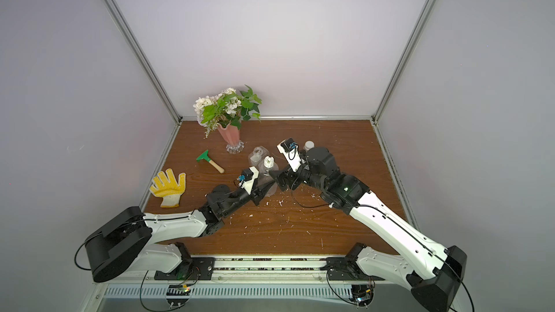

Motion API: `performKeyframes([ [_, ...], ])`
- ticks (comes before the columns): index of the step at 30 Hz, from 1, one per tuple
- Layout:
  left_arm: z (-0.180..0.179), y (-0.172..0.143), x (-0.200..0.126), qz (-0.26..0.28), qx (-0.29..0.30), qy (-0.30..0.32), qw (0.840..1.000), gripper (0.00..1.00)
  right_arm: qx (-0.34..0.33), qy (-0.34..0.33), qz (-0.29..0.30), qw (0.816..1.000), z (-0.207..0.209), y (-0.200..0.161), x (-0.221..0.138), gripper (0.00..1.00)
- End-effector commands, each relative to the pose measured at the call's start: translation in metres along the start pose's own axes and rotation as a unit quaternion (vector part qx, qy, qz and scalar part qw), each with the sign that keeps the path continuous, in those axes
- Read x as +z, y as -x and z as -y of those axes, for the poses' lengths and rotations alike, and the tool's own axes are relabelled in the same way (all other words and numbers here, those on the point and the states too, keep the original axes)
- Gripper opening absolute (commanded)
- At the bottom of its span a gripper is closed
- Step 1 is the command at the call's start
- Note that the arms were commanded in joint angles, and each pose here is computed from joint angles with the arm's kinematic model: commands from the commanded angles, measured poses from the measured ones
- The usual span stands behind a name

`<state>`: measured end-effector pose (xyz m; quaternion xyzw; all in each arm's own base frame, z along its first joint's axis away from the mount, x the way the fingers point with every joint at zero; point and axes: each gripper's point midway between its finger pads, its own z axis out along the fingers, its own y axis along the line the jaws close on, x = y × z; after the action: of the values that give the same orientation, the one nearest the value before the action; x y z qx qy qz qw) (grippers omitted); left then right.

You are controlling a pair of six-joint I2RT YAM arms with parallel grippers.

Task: Screw on the bottle caps
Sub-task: Screw the bottle cap onto the plastic bottle.

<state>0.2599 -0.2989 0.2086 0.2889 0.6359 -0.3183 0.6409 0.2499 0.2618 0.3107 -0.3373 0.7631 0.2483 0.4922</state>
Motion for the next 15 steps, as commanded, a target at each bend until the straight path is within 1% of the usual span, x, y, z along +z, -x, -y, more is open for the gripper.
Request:
performKeyframes([
  [1, 0.006, 0.015, -0.002, 0.027, 0.003, -0.022, 0.999, 0.39, -0.064, 0.093, 0.015, 0.994, -0.023, -0.002, -0.014, 0.96],
  [4, 0.018, 0.019, -0.005, 0.031, 0.009, -0.057, 0.998, 0.39, -0.106, 0.14, 0.027, 0.984, -0.031, -0.001, -0.024, 0.97],
  [7, 0.038, 0.025, -0.01, 0.039, 0.017, -0.114, 0.993, 0.39, -0.147, 0.178, 0.041, 0.972, -0.043, 0.006, -0.032, 0.97],
  [9, 0.051, 0.03, -0.014, 0.046, 0.022, -0.153, 0.987, 0.39, -0.169, 0.199, 0.062, 0.963, -0.051, 0.015, -0.038, 0.97],
  [12, 0.071, 0.039, -0.023, 0.057, 0.026, -0.211, 0.976, 0.39, -0.181, 0.236, 0.096, 0.95, -0.064, 0.029, -0.045, 0.97],
  [15, 0.081, 0.046, -0.028, 0.064, 0.028, -0.245, 0.967, 0.4, -0.178, 0.266, 0.106, 0.941, -0.072, 0.035, -0.046, 0.94],
])
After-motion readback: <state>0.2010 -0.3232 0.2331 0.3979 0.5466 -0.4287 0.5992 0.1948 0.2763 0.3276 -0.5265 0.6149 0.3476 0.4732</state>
